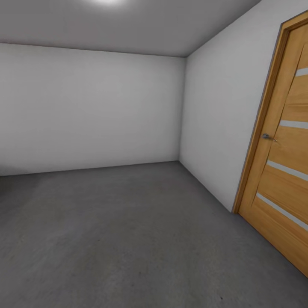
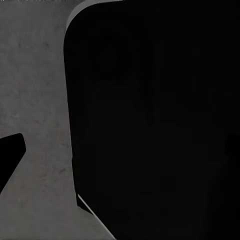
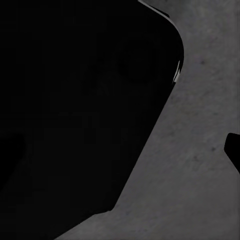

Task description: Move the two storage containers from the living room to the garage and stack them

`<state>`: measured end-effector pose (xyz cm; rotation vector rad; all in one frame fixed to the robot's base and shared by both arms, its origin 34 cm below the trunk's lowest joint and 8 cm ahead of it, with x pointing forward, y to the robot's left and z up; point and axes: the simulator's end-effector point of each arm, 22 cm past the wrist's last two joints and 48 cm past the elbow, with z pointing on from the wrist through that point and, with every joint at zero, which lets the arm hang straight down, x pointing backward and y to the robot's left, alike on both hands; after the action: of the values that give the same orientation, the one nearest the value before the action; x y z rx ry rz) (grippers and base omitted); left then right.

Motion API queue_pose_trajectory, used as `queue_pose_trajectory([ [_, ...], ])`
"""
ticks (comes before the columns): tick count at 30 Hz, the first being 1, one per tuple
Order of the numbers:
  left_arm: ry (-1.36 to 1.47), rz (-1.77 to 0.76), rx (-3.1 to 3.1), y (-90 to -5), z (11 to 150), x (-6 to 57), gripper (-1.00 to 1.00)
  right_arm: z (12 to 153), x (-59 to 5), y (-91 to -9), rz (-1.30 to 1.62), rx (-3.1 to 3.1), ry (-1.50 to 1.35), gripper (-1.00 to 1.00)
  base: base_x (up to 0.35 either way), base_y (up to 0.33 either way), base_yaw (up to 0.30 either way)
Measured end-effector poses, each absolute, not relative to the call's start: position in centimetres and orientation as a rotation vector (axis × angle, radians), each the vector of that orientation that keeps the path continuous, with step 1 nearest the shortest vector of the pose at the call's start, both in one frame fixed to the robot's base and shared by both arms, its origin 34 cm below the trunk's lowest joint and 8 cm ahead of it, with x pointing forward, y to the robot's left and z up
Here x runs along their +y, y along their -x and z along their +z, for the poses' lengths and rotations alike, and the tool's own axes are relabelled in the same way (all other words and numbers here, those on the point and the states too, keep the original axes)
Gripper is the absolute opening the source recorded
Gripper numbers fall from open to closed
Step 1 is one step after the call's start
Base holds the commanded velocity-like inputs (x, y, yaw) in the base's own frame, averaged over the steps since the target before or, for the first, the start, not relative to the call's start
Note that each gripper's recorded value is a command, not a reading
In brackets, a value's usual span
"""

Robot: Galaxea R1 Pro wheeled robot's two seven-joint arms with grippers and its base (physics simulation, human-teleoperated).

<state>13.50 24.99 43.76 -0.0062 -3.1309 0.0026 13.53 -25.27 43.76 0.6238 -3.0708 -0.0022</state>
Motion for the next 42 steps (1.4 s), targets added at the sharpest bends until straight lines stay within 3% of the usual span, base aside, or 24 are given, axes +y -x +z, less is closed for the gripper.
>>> queue_pose_trajectory([
  [7, 0.003, 0.001, -3.131, -13.49, 43.77, 25.02, 1.0, 43.77, -25.28, -13.52, -0.002, -3.071, -0.624, 1.0, 0.098, 0.0, 0.0],
  [30, 0.003, 0.001, -3.135, -13.69, 43.77, 25.01, 1.0, 43.77, -25.18, -13.5, -0.004, -3.073, -0.615, 1.0, 0.316, 0.0, -0.002],
  [42, 0.002, 0.002, -3.135, -13.7, 43.77, 25.0, 1.0, 43.77, -24.97, -13.51, -0.017, -3.076, -0.608, 1.0, 0.323, 0.0, -0.239],
])
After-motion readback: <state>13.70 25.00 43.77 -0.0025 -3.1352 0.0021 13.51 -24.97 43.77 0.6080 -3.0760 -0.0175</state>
